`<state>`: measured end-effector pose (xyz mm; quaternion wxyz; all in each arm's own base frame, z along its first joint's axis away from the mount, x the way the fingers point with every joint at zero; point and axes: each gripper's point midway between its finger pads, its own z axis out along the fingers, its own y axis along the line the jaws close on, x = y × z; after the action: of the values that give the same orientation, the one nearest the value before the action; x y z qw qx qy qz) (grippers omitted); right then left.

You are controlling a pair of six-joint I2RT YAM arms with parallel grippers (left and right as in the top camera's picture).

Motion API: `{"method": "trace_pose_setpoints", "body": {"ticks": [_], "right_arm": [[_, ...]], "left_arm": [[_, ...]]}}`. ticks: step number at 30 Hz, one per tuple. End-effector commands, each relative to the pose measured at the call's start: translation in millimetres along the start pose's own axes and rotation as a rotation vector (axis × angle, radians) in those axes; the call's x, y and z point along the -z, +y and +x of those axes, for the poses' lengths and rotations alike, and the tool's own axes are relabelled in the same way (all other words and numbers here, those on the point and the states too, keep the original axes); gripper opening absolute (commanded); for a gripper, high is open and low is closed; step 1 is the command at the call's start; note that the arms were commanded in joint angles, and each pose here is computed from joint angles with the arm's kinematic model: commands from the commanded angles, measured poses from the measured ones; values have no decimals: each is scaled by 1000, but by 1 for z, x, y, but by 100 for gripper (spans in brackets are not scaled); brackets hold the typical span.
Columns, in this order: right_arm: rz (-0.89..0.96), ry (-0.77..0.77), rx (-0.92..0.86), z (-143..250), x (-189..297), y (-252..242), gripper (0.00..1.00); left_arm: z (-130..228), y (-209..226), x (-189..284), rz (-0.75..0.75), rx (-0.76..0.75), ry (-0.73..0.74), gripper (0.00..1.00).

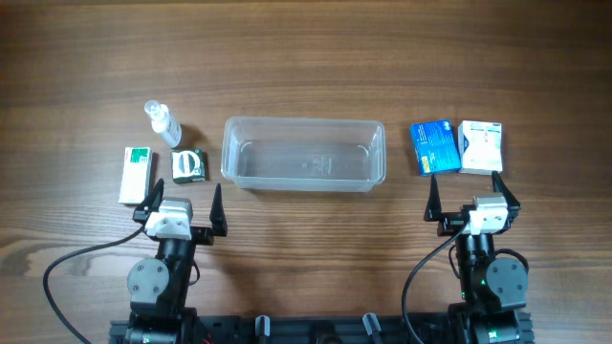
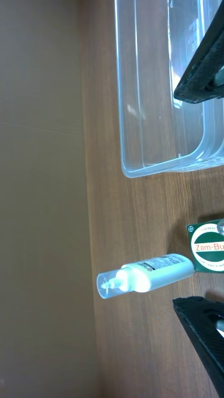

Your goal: Pack container

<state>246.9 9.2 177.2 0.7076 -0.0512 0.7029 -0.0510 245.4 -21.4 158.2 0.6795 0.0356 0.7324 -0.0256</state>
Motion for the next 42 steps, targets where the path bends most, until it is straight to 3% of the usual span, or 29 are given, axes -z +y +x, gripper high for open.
{"method": "trace_pose_setpoints", "body": {"ticks": [1, 28, 32, 34, 36, 42], "right_arm": [[-10, -14, -18, -3, 1, 1, 100], [-17, -15, -27, -3, 1, 2, 100], [-230, 19, -395, -3, 5, 39, 100], [-245, 62, -633, -1, 4, 42, 100], [-245, 96, -755, 2, 4, 44, 100], [-276, 78, -633, -24, 5, 44, 100]], "left_arm": [[0, 4, 0, -21, -22, -6, 100], [0, 4, 0, -21, -22, -7, 100], [0, 4, 0, -21, -22, -7, 100], [0, 4, 0, -21, -22, -7, 100], [0, 4, 0, -21, -22, -7, 100], [0, 4, 0, -21, -22, -6, 100]]}}
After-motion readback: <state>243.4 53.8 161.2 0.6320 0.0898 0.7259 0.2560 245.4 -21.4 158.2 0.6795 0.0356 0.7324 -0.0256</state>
